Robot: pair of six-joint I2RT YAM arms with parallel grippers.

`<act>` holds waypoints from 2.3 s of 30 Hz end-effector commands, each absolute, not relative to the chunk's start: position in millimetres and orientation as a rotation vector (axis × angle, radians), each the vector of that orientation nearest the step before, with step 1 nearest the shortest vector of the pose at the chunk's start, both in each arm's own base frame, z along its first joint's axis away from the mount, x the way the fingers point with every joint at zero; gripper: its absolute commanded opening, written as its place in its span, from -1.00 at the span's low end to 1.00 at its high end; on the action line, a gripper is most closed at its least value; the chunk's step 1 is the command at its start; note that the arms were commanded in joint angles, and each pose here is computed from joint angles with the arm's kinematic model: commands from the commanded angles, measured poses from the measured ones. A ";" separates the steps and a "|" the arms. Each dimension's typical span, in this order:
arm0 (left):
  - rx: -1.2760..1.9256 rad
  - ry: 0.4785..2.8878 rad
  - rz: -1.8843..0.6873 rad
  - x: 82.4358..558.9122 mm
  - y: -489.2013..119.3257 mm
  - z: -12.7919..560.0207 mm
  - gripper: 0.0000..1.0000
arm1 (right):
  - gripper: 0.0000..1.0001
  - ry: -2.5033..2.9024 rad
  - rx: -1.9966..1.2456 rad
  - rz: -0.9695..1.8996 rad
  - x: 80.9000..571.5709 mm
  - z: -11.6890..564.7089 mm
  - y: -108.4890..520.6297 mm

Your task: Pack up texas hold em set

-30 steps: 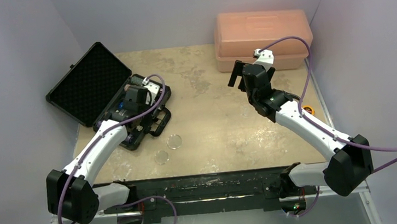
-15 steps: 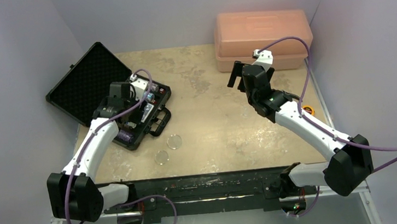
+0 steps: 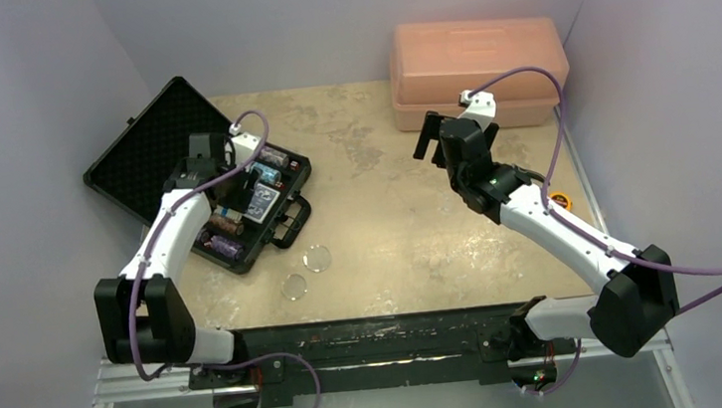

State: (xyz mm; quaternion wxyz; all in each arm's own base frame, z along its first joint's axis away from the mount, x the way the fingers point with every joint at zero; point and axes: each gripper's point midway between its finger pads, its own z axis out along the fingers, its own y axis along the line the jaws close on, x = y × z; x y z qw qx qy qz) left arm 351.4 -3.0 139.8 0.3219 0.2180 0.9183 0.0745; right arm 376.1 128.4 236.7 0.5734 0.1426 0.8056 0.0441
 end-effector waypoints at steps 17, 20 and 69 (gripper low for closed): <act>0.686 2.295 0.370 425.4 34.0 151.2 -1.00 | 0.98 1.829 0.339 0.091 374.5 249.9 129.3; 0.698 2.304 0.382 432.3 37.4 149.8 -1.00 | 0.98 1.828 0.338 0.088 374.2 249.8 129.5; 0.655 2.401 0.307 442.4 50.5 99.0 -1.00 | 0.98 1.823 0.315 0.082 370.8 248.3 136.8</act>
